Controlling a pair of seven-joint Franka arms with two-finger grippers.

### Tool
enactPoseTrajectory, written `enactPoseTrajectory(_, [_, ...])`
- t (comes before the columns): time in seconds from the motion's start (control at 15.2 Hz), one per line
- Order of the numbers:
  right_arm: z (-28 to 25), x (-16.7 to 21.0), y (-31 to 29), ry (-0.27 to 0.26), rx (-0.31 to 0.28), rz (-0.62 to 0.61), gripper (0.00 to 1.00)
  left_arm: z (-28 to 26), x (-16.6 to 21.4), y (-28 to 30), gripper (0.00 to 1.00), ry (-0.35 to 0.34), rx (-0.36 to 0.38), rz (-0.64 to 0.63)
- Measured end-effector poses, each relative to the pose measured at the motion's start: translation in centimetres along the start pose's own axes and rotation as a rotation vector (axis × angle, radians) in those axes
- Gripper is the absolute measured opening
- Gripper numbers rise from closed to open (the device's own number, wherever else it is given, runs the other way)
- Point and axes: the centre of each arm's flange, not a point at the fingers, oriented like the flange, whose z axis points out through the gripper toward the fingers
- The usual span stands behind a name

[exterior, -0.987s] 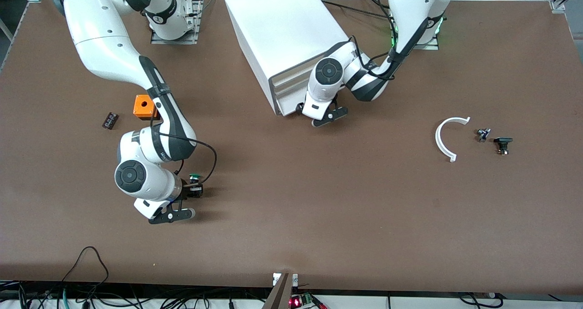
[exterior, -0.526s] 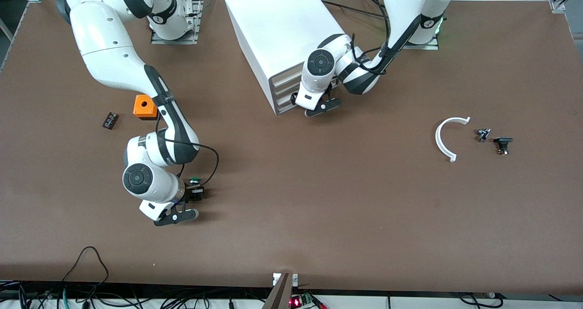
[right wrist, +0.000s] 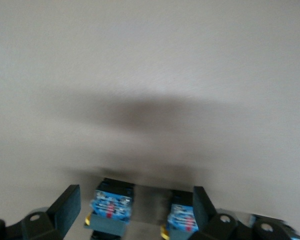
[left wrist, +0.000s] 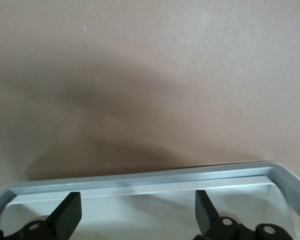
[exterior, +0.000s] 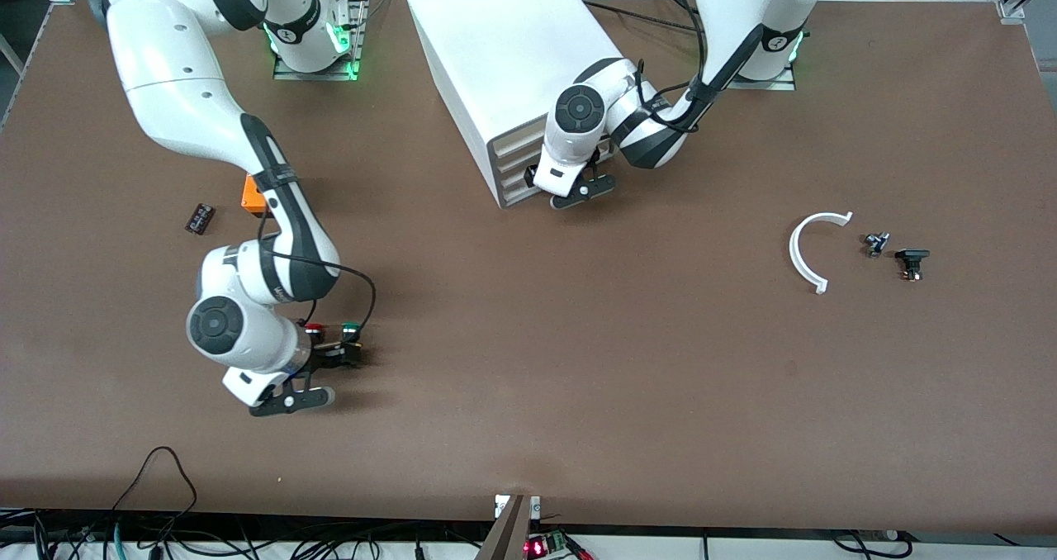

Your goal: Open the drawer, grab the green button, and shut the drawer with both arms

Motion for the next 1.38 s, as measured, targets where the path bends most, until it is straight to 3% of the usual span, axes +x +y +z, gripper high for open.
enactPoseTrajectory(0.39, [-6.1, -0.6, 4.5, -0.033, -0.013, 0.057, 1.0, -11.1, 10.5, -4.4, 1.0, 0.054, 0.01, 0.205])
enactPoseTrajectory(0.86, [-14.8, -5.3, 7.6, -0.021, -0.052, 0.1, 1.0, -25.3, 21.6, -13.6, 1.0, 0.035, 0.048, 0.453])
enactPoseTrajectory(1.18, [-21.4, -10.3, 8.1, -0.001, -0.066, 0.136, 1.0, -33.2, 25.1, -21.2, 1.0, 0.119, 0.065, 0.576])
enactPoseTrajectory(1.38, [-24.8, -13.0, 7.8, -0.026, -0.069, 0.19, 1.0, -37.0, 25.0, -26.3, 1.0, 0.166, 0.091, 0.57])
